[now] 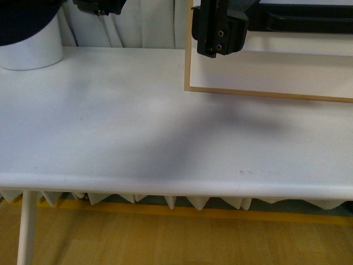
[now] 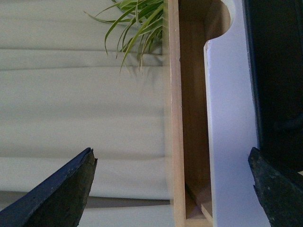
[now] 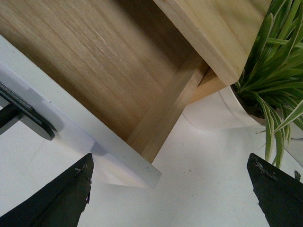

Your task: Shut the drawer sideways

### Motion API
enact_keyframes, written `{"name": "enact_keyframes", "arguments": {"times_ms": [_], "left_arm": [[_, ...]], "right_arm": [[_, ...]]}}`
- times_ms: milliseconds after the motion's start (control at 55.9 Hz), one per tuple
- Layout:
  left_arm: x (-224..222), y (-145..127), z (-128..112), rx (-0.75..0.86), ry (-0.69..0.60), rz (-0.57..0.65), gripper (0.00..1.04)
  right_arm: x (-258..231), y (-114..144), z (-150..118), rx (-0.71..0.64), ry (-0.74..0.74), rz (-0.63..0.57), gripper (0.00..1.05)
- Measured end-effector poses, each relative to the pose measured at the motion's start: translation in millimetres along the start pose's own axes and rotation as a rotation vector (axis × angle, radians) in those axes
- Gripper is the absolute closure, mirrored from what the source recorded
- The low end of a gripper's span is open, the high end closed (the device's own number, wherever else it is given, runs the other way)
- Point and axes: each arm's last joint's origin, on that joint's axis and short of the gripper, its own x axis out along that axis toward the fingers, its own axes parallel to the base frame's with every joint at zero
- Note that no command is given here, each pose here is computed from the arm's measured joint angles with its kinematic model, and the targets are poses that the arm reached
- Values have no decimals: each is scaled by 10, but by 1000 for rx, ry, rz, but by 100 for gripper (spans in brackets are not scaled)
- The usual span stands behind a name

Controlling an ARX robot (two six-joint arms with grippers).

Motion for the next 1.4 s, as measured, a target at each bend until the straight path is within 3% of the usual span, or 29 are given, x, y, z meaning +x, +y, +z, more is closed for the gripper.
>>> {"name": "enact_keyframes", "arguments": {"times_ms": [1038, 1396], "left_arm": [[1000, -94, -256, -8, 5, 53, 6], [964, -111, -261, -33, 24, 66, 6]], "right_arm": [[737, -174, 150, 37, -68, -184, 9], [718, -158, 169, 76, -86, -174, 9]]}}
